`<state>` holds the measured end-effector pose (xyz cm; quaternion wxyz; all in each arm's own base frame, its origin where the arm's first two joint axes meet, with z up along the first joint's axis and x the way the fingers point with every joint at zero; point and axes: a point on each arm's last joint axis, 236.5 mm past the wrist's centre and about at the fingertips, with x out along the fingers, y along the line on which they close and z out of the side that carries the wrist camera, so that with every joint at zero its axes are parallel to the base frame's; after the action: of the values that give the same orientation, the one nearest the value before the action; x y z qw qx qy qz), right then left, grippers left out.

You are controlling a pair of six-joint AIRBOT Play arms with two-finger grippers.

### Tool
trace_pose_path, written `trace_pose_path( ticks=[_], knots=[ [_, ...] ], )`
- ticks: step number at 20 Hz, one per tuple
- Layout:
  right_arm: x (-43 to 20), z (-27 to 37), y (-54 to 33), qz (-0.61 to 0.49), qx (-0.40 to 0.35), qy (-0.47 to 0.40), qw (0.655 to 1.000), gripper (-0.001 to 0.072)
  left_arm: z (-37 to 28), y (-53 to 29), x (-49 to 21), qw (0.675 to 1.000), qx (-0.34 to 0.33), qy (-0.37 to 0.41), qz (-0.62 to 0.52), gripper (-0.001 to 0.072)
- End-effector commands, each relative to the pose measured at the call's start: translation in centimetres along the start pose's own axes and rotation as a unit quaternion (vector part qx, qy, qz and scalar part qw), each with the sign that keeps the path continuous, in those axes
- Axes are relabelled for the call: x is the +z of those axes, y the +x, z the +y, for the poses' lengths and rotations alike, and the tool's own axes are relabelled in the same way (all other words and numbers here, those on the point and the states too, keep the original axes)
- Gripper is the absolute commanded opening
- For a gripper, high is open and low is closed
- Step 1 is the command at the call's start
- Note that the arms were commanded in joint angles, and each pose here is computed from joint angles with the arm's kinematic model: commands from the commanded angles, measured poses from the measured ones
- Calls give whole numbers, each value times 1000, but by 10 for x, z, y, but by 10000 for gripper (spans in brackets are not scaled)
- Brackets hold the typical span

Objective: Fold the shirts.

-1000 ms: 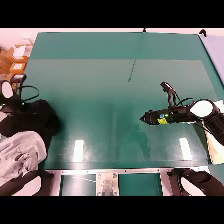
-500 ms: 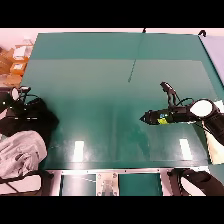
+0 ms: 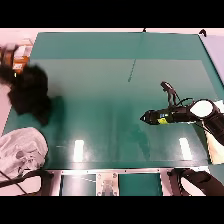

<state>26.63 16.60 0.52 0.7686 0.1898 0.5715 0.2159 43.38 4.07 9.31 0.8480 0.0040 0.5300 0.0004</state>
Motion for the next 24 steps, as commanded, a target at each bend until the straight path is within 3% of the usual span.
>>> trace_pose_path(
  ticks=[1, 3, 6, 12, 13, 14, 18, 19, 21, 22, 24],
  knots=[
    [4, -1, -1, -8, -1, 2, 1000, 20, -127, -89, 54, 981, -150, 55, -110, 36],
    [5, 0, -2, -10, 0, 1, 1000, 20, -198, -102, 45, 966, -217, 86, -109, 36],
    [15, -1, -8, -23, -2, 1, 1000, 20, -271, -82, 19, 956, -257, 126, -69, 36],
    [65, -25, -53, -95, -19, 36, 995, 19, -354, 23, -44, 951, -270, 144, 48, 55],
    [70, -33, -59, -106, -24, 49, 993, 20, -360, 33, -50, 949, -277, 136, 65, 395],
    [74, -42, -63, -114, -29, 60, 991, 20, -358, 37, -50, 951, -278, 116, 74, 632],
    [84, -56, -71, -139, -39, 80, 986, 22, -301, 10, -31, 955, -260, 104, 100, 638],
    [84, -57, -71, -139, -39, 80, 986, 57, -278, -1, -25, 958, -253, 92, 102, 638],
    [83, -60, -65, -130, -39, 85, 987, 424, -233, -15, -22, 964, -234, 63, 109, 637],
    [80, -62, -59, -120, -36, 92, 988, 464, -216, -17, -27, 966, -225, 51, 118, 637],
    [69, -66, -39, -87, -32, 104, 990, 474, -192, -4, -50, 967, -209, 34, 139, 637]
  ],
)
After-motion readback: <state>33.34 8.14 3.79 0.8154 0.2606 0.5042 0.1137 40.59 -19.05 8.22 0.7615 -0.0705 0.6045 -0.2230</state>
